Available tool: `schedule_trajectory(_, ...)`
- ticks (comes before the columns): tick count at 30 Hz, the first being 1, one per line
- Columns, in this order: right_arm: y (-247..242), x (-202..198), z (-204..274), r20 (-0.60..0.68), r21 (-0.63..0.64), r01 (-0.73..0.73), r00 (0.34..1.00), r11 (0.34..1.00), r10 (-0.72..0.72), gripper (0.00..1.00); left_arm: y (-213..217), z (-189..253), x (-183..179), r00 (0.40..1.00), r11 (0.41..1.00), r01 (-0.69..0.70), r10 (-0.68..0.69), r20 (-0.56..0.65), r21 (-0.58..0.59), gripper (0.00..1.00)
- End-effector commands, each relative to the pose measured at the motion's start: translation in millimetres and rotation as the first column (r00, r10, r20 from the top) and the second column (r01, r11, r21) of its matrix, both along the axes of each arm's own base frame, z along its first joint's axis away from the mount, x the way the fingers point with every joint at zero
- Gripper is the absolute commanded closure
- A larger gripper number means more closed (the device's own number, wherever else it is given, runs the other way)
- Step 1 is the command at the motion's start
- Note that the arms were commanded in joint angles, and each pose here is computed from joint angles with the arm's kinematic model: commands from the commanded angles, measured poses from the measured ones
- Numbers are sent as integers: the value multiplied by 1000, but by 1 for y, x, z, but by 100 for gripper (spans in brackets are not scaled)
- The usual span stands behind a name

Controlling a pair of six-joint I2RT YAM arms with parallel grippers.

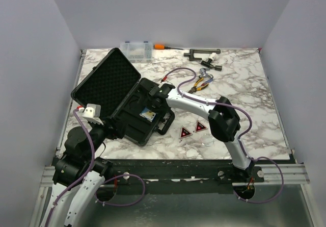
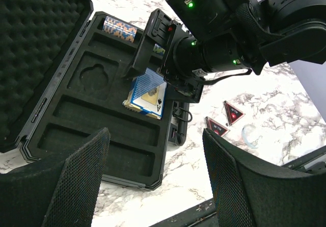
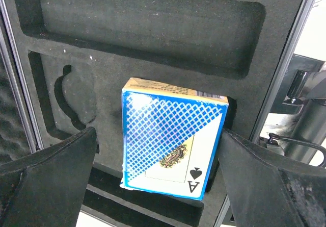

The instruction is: Pack up texas hold em set

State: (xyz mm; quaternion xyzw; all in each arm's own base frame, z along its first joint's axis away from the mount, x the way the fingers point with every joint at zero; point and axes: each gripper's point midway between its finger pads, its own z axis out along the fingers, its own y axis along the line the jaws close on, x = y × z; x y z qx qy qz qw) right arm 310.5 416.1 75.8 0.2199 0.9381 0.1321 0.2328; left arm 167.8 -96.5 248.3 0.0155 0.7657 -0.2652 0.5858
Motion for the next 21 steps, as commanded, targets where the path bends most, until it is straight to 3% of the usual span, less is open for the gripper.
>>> schedule_trajectory(1,-48,-24,-28,-79,-234,-42,997,971,24,0,5,-3,1,1000,1000,-21,21,7,18,26)
schedule_trajectory(9,-40,-27,1,-56,-204,-188,982,961,180,0,5,-4,1,1000,1000,-21,21,1,20,26)
schedule_trajectory(21,-71,-28,36,-42,-359,-328,941,874,336,0,3,-9,4,1000,999,-16,17,-24,31,26)
